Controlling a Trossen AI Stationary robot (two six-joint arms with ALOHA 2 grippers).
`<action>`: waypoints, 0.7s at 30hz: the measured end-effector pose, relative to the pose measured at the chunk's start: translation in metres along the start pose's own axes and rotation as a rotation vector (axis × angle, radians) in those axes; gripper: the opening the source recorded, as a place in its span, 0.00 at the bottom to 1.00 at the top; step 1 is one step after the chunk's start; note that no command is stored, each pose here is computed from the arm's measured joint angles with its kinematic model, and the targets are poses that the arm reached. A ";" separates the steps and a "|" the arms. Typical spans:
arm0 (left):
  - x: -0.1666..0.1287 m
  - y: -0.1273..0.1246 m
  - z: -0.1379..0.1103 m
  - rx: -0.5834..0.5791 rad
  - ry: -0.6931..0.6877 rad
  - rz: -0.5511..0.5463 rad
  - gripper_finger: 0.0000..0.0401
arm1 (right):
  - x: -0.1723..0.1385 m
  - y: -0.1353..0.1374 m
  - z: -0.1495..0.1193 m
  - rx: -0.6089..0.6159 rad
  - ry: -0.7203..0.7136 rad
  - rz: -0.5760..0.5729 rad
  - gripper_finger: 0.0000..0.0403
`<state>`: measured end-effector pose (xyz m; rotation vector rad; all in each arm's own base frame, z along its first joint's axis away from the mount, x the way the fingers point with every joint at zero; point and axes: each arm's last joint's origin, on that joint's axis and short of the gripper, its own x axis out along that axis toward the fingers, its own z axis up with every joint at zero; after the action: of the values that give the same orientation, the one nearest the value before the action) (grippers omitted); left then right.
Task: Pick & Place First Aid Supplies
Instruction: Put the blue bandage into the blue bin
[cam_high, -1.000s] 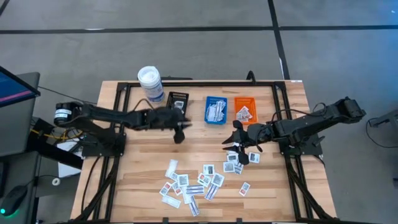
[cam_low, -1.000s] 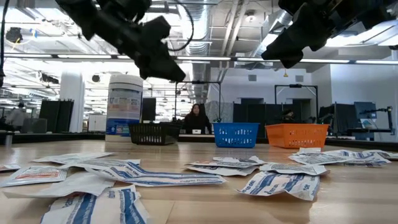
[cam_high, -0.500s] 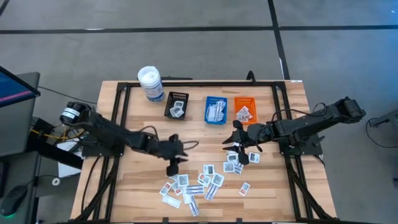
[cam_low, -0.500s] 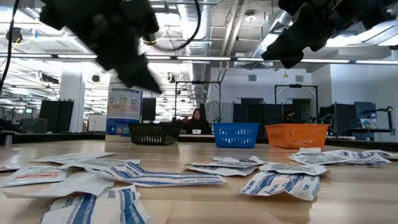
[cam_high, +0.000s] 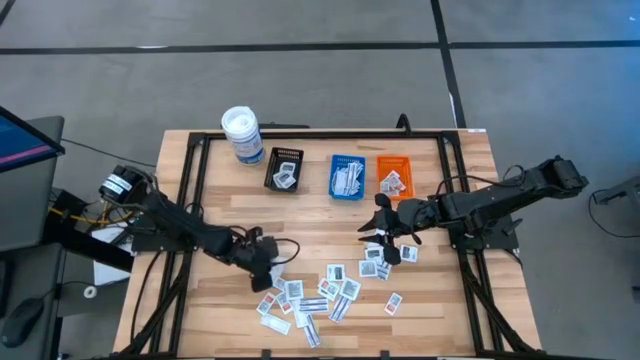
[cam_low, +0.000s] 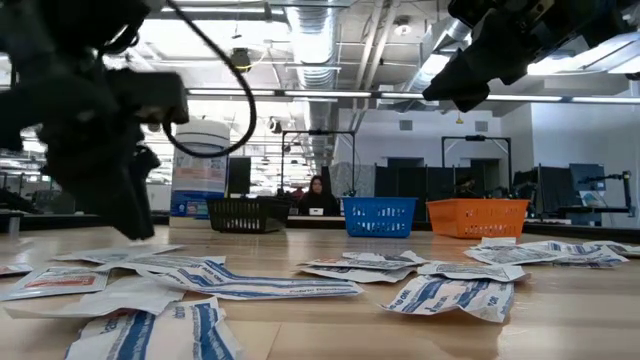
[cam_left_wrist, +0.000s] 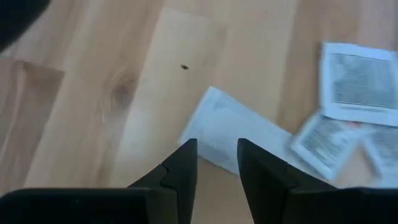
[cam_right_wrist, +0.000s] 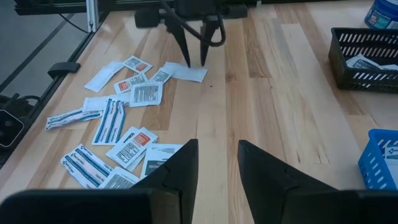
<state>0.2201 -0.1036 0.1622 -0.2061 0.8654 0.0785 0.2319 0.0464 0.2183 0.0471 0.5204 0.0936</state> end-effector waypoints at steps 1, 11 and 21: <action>0.003 0.000 -0.003 0.001 -0.018 0.010 0.28 | 0.000 0.000 0.000 0.000 0.000 0.000 0.27; 0.024 0.004 -0.016 0.041 -0.084 0.050 0.24 | 0.000 0.000 0.000 0.000 0.000 0.000 0.27; 0.019 0.007 -0.011 0.041 -0.196 0.126 0.02 | 0.000 0.000 0.001 0.000 -0.006 0.001 0.27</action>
<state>0.2227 -0.0990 0.1398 -0.1030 0.6835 0.1946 0.2322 0.0464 0.2188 0.0480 0.5144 0.0941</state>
